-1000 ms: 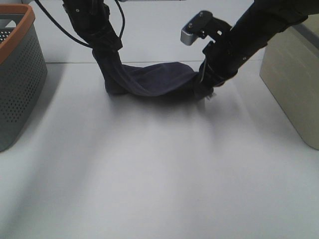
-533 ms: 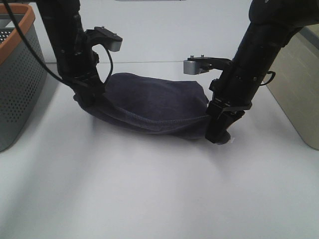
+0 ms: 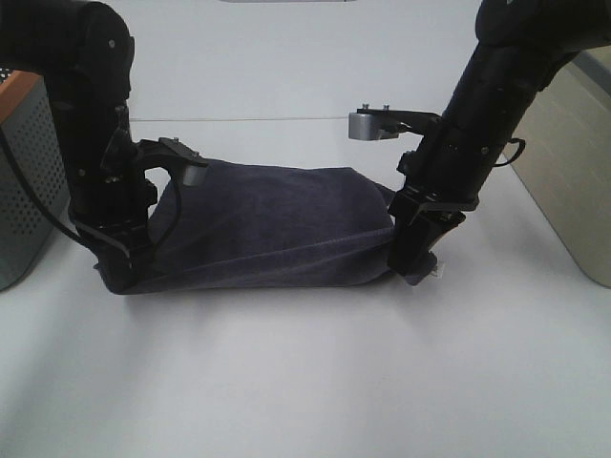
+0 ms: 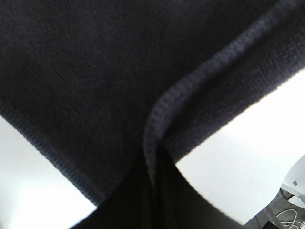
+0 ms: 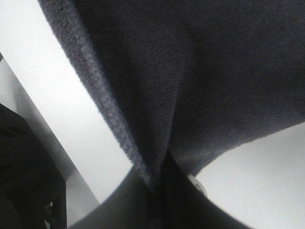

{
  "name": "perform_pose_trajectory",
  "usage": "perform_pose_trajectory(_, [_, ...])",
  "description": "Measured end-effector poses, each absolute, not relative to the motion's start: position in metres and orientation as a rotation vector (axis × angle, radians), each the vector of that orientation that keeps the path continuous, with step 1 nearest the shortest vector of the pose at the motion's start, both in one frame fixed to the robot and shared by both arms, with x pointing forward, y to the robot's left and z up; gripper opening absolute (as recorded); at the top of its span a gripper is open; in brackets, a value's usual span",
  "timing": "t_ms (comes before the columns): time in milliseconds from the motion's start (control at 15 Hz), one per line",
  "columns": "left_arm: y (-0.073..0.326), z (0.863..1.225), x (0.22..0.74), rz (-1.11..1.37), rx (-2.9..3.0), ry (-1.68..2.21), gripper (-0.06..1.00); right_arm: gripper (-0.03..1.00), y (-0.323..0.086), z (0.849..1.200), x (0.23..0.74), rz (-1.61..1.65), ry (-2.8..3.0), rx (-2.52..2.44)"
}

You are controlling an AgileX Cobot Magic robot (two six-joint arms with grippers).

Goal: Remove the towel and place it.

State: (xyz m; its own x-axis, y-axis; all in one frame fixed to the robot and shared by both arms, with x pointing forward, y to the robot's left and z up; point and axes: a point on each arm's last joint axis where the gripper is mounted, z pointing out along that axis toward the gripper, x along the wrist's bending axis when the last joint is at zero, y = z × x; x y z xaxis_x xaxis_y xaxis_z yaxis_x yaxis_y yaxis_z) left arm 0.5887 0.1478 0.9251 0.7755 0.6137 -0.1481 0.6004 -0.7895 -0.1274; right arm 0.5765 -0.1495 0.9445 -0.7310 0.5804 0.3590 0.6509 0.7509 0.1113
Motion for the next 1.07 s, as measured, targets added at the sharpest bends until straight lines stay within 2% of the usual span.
perform_pose_trajectory(133, [0.148,0.924,0.588,0.282,-2.887,-0.989,0.0,0.16,-0.148,0.938,0.574,-0.305,-2.58,-0.983])
perform_pose_trajectory(267, [0.149,0.924,0.588,0.279,-2.86,-1.054,0.02,0.31,-0.147,0.935,0.573,-0.28,-2.531,-1.038])
perform_pose_trajectory(333, [0.151,0.924,0.589,0.279,-2.841,-1.1,0.12,0.41,-0.147,0.935,0.573,-0.271,-2.513,-1.071])
perform_pose_trajectory(400, [0.151,0.924,0.589,0.277,-2.829,-1.126,0.26,0.51,-0.147,0.935,0.573,-0.26,-2.491,-1.11])
perform_pose_trajectory(467, [0.151,0.924,0.589,0.275,-2.814,-1.157,0.46,0.61,-0.148,0.935,0.573,-0.248,-2.468,-1.152])
perform_pose_trajectory(600, [0.151,0.925,0.589,0.272,-2.79,-1.21,0.76,0.7,-0.147,0.936,0.573,-0.228,-2.429,-1.216])
perform_pose_trajectory(667, [0.151,0.925,0.589,0.267,-2.78,-1.235,0.84,0.71,-0.147,0.938,0.575,-0.228,-2.414,-1.253])
perform_pose_trajectory(867, [0.142,0.951,0.596,0.243,-2.825,-1.38,0.88,0.72,-0.144,0.959,0.583,-0.277,-2.395,-1.377])
perform_pose_trajectory(1067, [0.137,1.02,0.596,0.09,-2.979,-1.505,0.88,0.72,-0.148,1.024,0.583,-0.443,-2.433,-1.545])
